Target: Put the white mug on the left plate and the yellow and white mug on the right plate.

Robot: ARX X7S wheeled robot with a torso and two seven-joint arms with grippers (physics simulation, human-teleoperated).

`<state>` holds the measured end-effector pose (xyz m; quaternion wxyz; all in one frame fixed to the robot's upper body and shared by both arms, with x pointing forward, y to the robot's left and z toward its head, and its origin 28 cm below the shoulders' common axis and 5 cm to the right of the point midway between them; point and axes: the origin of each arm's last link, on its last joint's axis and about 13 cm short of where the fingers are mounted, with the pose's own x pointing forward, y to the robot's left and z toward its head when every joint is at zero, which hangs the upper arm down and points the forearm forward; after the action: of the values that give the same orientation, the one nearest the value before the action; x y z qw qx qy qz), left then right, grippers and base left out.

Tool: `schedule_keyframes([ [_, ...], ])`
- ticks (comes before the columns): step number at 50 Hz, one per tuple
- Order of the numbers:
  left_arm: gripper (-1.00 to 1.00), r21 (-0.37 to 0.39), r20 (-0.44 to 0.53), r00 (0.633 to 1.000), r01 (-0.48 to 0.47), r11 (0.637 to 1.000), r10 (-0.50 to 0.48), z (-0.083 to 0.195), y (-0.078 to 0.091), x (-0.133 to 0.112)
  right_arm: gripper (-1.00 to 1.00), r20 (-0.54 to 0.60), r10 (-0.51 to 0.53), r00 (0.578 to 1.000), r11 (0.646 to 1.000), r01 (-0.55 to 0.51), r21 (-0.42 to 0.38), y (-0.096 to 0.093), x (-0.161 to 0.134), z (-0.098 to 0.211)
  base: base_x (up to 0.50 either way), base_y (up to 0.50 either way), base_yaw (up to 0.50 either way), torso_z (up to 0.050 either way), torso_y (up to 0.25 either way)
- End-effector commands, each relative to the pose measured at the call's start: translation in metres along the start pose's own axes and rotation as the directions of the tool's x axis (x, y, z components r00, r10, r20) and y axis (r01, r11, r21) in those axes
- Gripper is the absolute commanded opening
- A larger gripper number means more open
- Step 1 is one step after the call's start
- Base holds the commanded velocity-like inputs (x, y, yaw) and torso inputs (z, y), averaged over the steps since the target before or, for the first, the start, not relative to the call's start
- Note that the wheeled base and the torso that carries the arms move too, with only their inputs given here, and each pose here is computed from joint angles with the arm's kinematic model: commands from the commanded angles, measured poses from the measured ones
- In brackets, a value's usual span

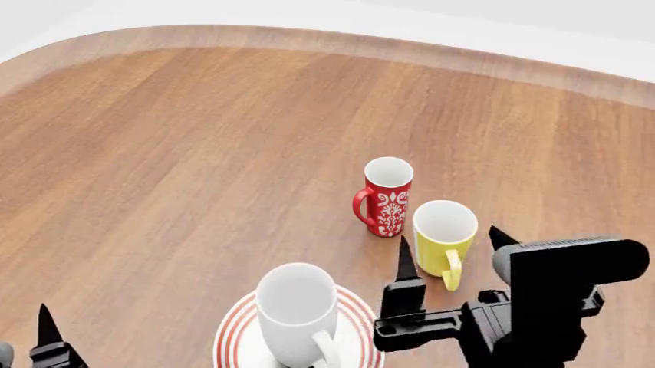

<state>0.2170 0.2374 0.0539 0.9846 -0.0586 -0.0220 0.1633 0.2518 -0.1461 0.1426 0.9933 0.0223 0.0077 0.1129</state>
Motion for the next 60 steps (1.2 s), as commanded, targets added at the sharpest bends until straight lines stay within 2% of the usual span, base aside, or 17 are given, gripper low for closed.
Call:
schedule_keyframes([
  [1, 1.0, -0.015, 0.02, 1.0, -0.013, 1.0, 0.013, 0.001, 0.0, 0.002, 1.0, 0.052, -0.19, 0.98, 0.981, 0.187, 0.052, -0.024, 0.038, 0.014, 0.0, 0.0, 0.0, 0.0, 0.0],
  [4, 1.0, -0.018, 0.019, 1.0, -0.012, 1.0, 0.013, 0.001, 0.0, 0.002, 1.0, 0.034, -0.231, 0.972, 0.971, 0.229, 0.068, -0.03, 0.052, 0.016, 0.0, 0.0, 0.0, 0.0, 0.0],
  [7, 1.0, -0.018, 0.019, 1.0, -0.007, 1.0, 0.007, 0.002, -0.001, 0.0, 1.0, -0.02, -0.226, 0.974, 0.969, 0.227, 0.093, -0.034, 0.069, 0.008, 0.0, 0.0, 0.0, 0.0, 0.0],
  [12, 1.0, -0.008, 0.015, 1.0, 0.007, 1.0, -0.007, 0.001, -0.004, 0.0, 1.0, -0.086, -0.239, 0.967, 0.97, 0.242, 0.023, -0.033, 0.093, -0.006, 0.0, 0.0, 0.0, 0.0, 0.0],
  [19, 1.0, -0.008, 0.009, 1.0, 0.01, 1.0, -0.01, 0.0, -0.004, 0.0, 1.0, -0.188, -0.24, 0.952, 0.97, 0.241, -0.021, -0.04, 0.123, -0.027, 0.0, 0.0, 0.0, 0.0, 0.0],
  [24, 1.0, -0.008, 0.006, 1.0, 0.014, 1.0, -0.014, -0.001, -0.005, 0.0, 1.0, -0.202, -0.202, 0.958, 0.979, 0.205, -0.01, -0.042, 0.123, -0.034, 0.0, 0.0, 0.0, 0.0, 0.0],
  [26, 1.0, -0.009, 0.005, 1.0, 0.012, 1.0, -0.012, -0.002, -0.005, 0.0, 1.0, -0.188, -0.201, 0.961, 0.979, 0.202, -0.017, -0.042, 0.114, -0.034, 0.0, 0.0, 0.0, 0.0, 0.0],
  [36, 1.0, -0.009, 0.005, 1.0, 0.012, 1.0, -0.012, -0.002, -0.005, 0.0, 1.0, -0.188, -0.201, 0.961, 0.979, 0.202, -0.017, -0.041, 0.114, -0.034, 0.0, 0.0, 0.0, 0.0, 0.0],
  [37, 1.0, -0.006, 0.006, 1.0, 0.014, 1.0, -0.014, -0.002, -0.005, 0.0, 1.0, -0.182, -0.212, 0.96, 0.976, 0.216, 0.002, -0.041, 0.113, -0.03, 0.0, 0.0, 0.0, 0.0, 0.0],
  [43, 1.0, 0.011, 0.013, 1.0, 0.022, 1.0, -0.023, -0.003, -0.004, 0.007, 1.0, -0.145, -0.209, 0.967, 0.977, 0.202, -0.064, -0.039, 0.156, -0.004, 0.0, 0.0, 0.0, 0.0, 0.0],
  [44, 1.0, 0.022, 0.016, 1.0, 0.025, 0.999, -0.026, -0.005, -0.004, 0.009, 1.0, -0.187, -0.217, 0.958, 0.976, 0.211, -0.052, -0.039, 0.157, -0.008, 0.0, 0.0, 0.0, 0.0, 0.0],
  [48, 1.0, 0.027, 0.018, 1.0, 0.022, 0.999, -0.023, -0.006, -0.003, 0.009, 1.0, -0.231, -0.207, 0.951, 0.978, 0.201, -0.049, -0.036, 0.158, -0.007, 0.0, 0.0, 0.0, 0.0, 0.0],
  [52, 1.0, 0.027, 0.028, 0.999, 0.028, 0.999, -0.029, -0.004, -0.003, 0.006, 1.0, -0.27, -0.197, 0.942, 0.98, 0.184, -0.073, -0.035, 0.156, -0.011, 0.0, 0.0, 0.0, 0.0, 0.0],
  [60, 1.0, 0.021, 0.027, 0.999, 0.034, 0.999, -0.035, -0.004, -0.005, 0.005, 1.0, -0.289, -0.216, 0.933, 0.976, 0.198, -0.09, -0.036, 0.154, -0.013, 0.0, 0.0, 0.0, 0.007, -0.204],
])
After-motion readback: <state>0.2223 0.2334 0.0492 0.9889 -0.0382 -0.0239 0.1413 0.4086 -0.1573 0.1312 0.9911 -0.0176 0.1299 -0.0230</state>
